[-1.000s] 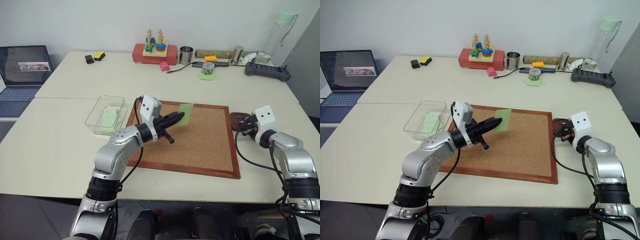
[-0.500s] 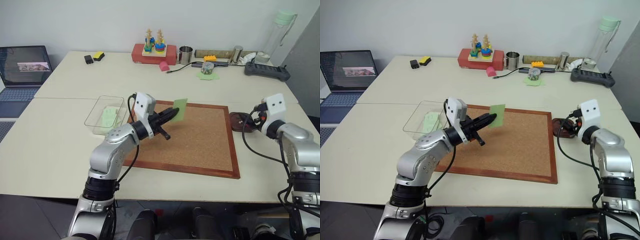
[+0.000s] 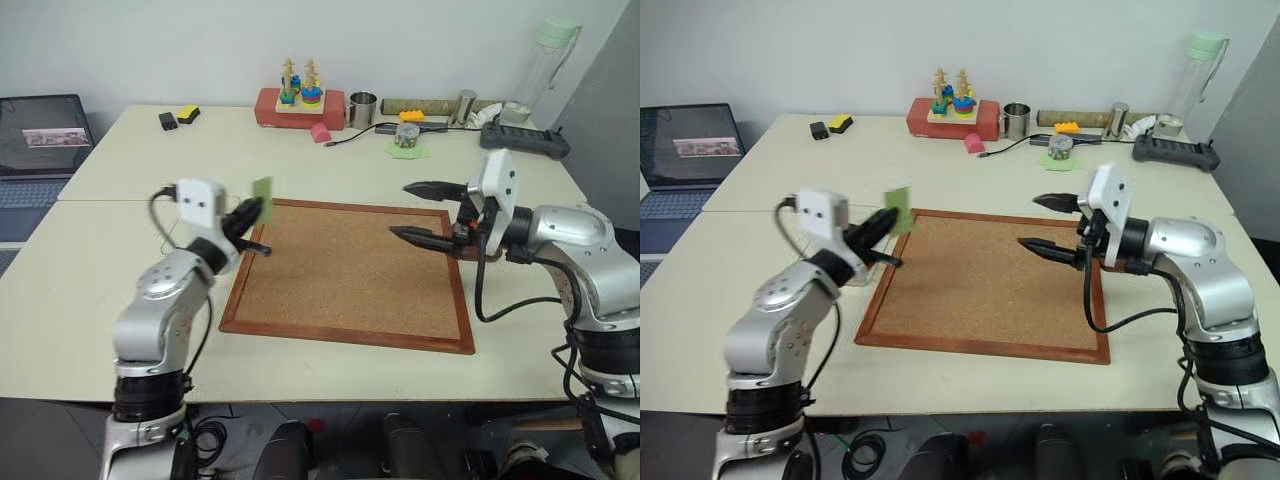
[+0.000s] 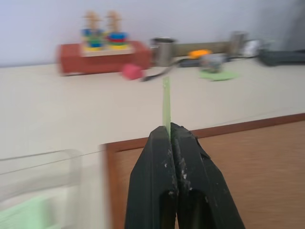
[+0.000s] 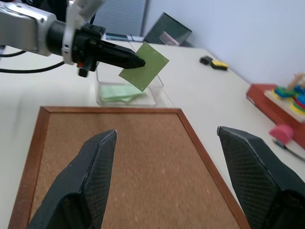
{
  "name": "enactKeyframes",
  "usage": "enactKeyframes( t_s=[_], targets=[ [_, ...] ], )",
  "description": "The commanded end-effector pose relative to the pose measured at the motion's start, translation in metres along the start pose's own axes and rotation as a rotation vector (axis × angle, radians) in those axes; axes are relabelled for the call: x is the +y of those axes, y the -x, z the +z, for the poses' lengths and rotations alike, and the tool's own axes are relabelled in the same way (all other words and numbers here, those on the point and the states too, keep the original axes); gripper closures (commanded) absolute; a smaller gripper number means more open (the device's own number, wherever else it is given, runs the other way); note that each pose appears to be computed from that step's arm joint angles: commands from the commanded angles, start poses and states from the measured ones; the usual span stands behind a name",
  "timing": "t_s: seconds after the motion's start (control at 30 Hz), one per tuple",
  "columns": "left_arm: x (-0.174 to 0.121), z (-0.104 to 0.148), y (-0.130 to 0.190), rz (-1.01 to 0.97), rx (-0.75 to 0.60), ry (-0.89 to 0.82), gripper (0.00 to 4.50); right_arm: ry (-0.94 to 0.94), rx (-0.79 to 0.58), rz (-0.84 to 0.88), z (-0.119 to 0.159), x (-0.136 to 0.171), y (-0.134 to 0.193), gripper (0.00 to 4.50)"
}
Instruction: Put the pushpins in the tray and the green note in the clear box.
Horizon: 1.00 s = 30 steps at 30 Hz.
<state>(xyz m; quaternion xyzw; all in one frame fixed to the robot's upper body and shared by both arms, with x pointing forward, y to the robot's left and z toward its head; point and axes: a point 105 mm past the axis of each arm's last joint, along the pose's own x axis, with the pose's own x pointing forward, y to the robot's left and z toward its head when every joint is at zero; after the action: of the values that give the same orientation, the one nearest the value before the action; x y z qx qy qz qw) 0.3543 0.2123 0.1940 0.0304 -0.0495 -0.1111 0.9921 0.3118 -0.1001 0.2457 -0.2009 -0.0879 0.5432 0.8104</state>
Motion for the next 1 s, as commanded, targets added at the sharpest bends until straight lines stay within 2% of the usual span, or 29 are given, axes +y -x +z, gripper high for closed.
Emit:
enactKeyframes(
  t_s=[0.03, 0.2, 0.33, 0.53, 0.67, 0.8, 0.93, 1.0],
  targets=[
    [0.026, 0.009, 0.006, 0.121, -0.017, -0.078, 4.50, 0.003, -0.033, 0.032, 0.008, 0.002, -0.005, 0.98],
    [0.042, -0.004, 0.004, 0.196, 0.043, -0.106, 4.50, -0.017, -0.028, 0.044, 0.002, 0.002, -0.008, 0.98],
    [0.051, -0.010, 0.003, 0.247, 0.073, -0.119, 3.84, -0.029, -0.025, 0.052, -0.001, 0.002, -0.008, 0.92],
    [0.055, -0.006, 0.003, 0.259, 0.059, -0.128, 2.57, -0.036, -0.011, 0.055, -0.004, 0.003, -0.007, 0.92],
    [0.051, 0.004, 0.004, 0.234, 0.036, -0.165, 1.88, -0.033, -0.002, 0.052, -0.006, 0.002, -0.006, 0.92],
    [0.049, 0.015, 0.010, 0.197, 0.027, -0.236, 0.98, -0.025, 0.006, 0.036, -0.007, -0.001, -0.003, 0.92],
    [0.032, 0.018, 0.024, -0.007, 0.081, -0.267, 0.26, -0.018, 0.045, -0.009, -0.014, -0.008, 0.010, 0.92],
    [0.024, 0.012, 0.037, -0.142, 0.164, -0.284, 0.14, -0.011, 0.105, -0.032, -0.024, -0.012, 0.023, 0.92]
  ],
)
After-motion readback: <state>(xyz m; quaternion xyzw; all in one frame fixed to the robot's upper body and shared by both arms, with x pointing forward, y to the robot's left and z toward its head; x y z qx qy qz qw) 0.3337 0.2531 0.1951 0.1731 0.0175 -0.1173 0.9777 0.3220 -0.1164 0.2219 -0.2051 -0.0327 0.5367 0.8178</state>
